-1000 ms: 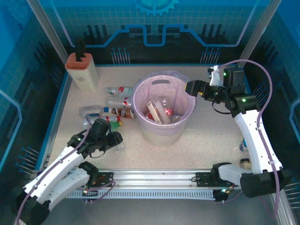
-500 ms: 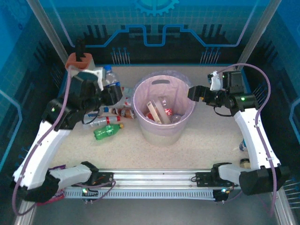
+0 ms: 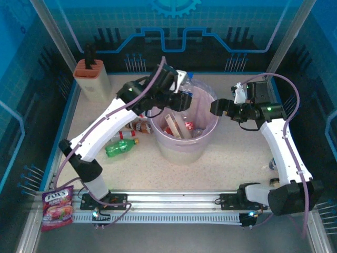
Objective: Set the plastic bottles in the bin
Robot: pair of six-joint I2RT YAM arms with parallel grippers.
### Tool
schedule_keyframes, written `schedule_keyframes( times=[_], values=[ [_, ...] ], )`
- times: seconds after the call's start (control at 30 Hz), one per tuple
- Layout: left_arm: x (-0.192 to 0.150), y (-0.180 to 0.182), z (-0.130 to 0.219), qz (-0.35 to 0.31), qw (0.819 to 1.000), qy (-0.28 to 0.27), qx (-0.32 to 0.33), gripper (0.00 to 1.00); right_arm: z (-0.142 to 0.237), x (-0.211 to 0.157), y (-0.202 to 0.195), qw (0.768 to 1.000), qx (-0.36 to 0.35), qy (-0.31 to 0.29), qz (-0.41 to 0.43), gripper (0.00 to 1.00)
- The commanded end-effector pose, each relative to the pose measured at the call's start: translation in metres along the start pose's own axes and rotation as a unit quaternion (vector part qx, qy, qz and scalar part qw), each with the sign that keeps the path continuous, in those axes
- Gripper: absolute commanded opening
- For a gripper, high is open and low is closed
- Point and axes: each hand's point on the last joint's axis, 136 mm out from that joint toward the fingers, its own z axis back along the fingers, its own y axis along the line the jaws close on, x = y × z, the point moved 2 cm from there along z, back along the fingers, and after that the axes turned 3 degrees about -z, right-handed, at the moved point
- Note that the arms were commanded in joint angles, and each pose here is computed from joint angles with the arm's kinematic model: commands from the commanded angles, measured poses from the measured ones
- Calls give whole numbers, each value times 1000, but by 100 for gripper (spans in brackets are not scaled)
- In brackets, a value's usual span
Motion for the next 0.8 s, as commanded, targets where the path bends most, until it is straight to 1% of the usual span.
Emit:
schedule_keyframes(
  times=[0.0, 0.1, 0.17, 0.2, 0.23, 0.27, 0.3, 0.37, 0.47, 0.57, 0.67, 0.77],
  values=[
    [-15, -22, -9, -5, 998, 29, -49, 43, -3, 2, -5, 1000, -11, 1, 1, 92],
    [-38, -23, -28, -17, 997, 62, -52, 45, -3, 5, -5, 1000, -15, -2, 5, 92],
    [-47, -19, -37, -13, 996, 66, -52, 45, -4, 6, -3, 1000, -16, -2, 8, 92],
    [-50, -21, -40, -13, 996, 70, -59, 47, -4, 6, -2, 1000, -14, -3, 11, 92],
    [-52, -22, -42, -10, 995, 73, -65, 52, -3, 6, -1, 1000, -13, -3, 13, 92],
    [-53, -22, -44, -9, 995, 73, -67, 60, -4, 6, 0, 1000, -13, -2, 15, 92],
    [-53, -22, -44, -8, 995, 73, -68, 65, -3, 6, 0, 1000, -13, -4, 16, 92],
    [-51, -21, -43, -14, 995, 70, -63, 70, -3, 6, 1, 1000, -11, -3, 16, 92],
    [-46, -23, -36, -25, 996, 62, -66, 81, -3, 5, 0, 1000, -13, -1, 16, 92],
    [-38, -25, -22, -38, 996, 47, -67, 92, -4, 5, -2, 1000, -16, -1, 16, 92],
    [-25, -17, 1, -20, 998, 26, -61, 98, -4, 6, -3, 1000, -20, -3, 17, 92],
    [-11, 0, 33, -5, 999, -12, -44, 99, -4, 7, -2, 1000, -20, -4, 19, 92]
  ],
)
